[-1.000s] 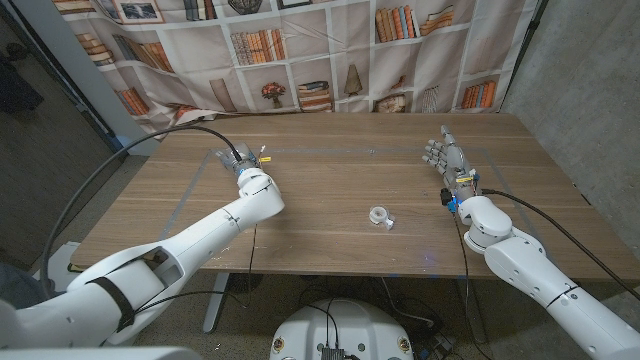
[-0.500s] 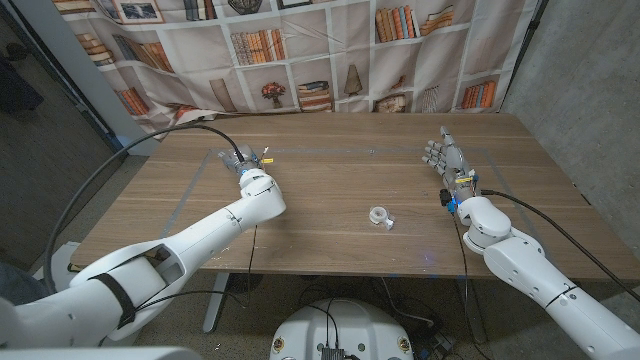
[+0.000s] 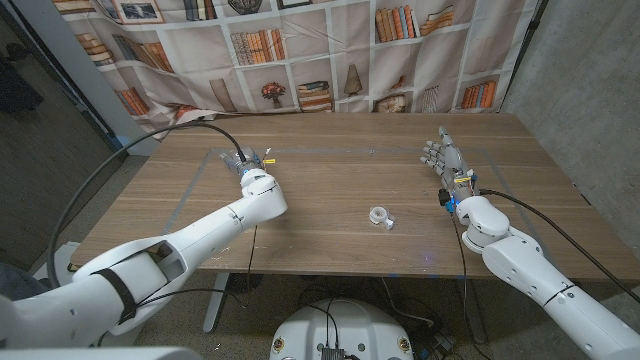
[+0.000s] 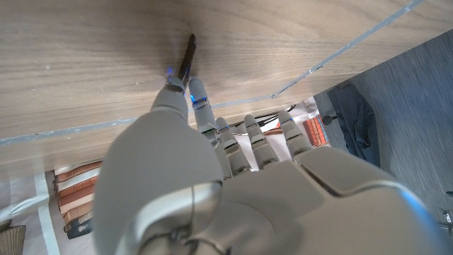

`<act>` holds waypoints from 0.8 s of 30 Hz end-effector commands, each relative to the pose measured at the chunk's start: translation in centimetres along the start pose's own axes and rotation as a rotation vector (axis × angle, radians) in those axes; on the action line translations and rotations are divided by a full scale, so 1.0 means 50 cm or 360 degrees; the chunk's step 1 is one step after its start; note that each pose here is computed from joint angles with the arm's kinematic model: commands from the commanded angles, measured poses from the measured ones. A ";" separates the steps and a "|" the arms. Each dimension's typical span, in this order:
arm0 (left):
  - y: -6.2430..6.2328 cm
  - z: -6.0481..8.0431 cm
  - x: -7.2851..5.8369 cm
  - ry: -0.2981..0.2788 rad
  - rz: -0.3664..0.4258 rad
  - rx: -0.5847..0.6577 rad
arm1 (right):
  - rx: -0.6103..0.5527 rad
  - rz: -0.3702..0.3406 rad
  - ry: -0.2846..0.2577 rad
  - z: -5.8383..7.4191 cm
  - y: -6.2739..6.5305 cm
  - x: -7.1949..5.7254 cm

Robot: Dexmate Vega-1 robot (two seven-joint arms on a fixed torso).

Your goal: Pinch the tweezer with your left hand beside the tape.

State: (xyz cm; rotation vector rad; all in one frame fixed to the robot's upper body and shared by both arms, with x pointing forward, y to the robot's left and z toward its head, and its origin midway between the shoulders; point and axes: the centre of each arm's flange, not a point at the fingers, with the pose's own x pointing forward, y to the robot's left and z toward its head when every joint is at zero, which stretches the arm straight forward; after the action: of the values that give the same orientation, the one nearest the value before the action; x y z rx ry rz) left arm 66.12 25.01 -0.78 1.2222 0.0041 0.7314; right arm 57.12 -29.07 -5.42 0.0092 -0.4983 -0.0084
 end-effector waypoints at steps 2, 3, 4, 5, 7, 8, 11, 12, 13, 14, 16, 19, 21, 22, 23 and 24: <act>0.022 0.002 0.000 0.0001 0.0019 0.0005 | 0.0004 0.0005 -0.0006 0.000 0.001 0.003; 0.026 0.002 -0.001 -0.0007 0.0028 0.0002 | 0.0004 0.0004 -0.0007 0.000 0.001 0.003; 0.031 0.001 -0.002 -0.0005 0.0034 -0.0006 | 0.0004 0.0004 -0.0007 0.001 0.000 0.003; 0.036 0.000 -0.003 -0.0006 0.0040 -0.0012 | 0.0005 0.0004 -0.0009 0.001 0.000 0.003; 0.045 0.001 -0.005 -0.0014 0.0054 -0.0018 | 0.0009 0.0002 -0.0011 0.000 0.000 0.003; 0.049 0.000 -0.006 -0.0017 0.0058 -0.0021 | 0.0008 0.0003 -0.0012 0.000 -0.001 0.003; 0.061 0.001 -0.009 -0.0028 0.0072 -0.0033 | 0.0012 0.0004 -0.0018 0.000 0.000 0.004; 0.065 0.001 -0.011 -0.0030 0.0077 -0.0035 | 0.0011 0.0007 -0.0021 0.000 0.000 0.004; 0.069 0.001 -0.013 -0.0037 0.0084 -0.0042 | 0.0010 0.0008 -0.0022 0.000 0.000 0.005; 0.073 0.001 -0.015 -0.0043 0.0089 -0.0053 | 0.0010 0.0009 -0.0024 0.001 0.000 0.005; 0.083 0.000 -0.019 -0.0049 0.0086 -0.0090 | 0.0010 0.0014 -0.0027 0.001 0.001 0.006; 0.100 -0.006 -0.024 -0.0093 0.0084 -0.0189 | 0.0012 0.0019 -0.0031 0.001 0.003 0.008; 0.118 -0.010 -0.033 -0.0099 0.0142 -0.0241 | 0.0019 0.0025 -0.0039 0.000 0.005 0.009; 0.124 -0.011 -0.036 -0.0106 0.0161 -0.0262 | 0.0022 0.0028 -0.0044 -0.001 0.007 0.009; 0.131 -0.013 -0.039 -0.0123 0.0169 -0.0288 | 0.0024 0.0032 -0.0047 -0.002 0.008 0.009; 0.138 -0.015 -0.041 -0.0141 0.0172 -0.0317 | 0.0027 0.0037 -0.0051 -0.003 0.010 0.009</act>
State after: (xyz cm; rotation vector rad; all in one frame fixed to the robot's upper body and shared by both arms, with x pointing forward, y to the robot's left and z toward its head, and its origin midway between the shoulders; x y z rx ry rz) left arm 63.65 25.24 2.00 1.1793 -0.0722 0.7493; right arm 57.39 -29.01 -5.31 0.0149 -0.5106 0.0001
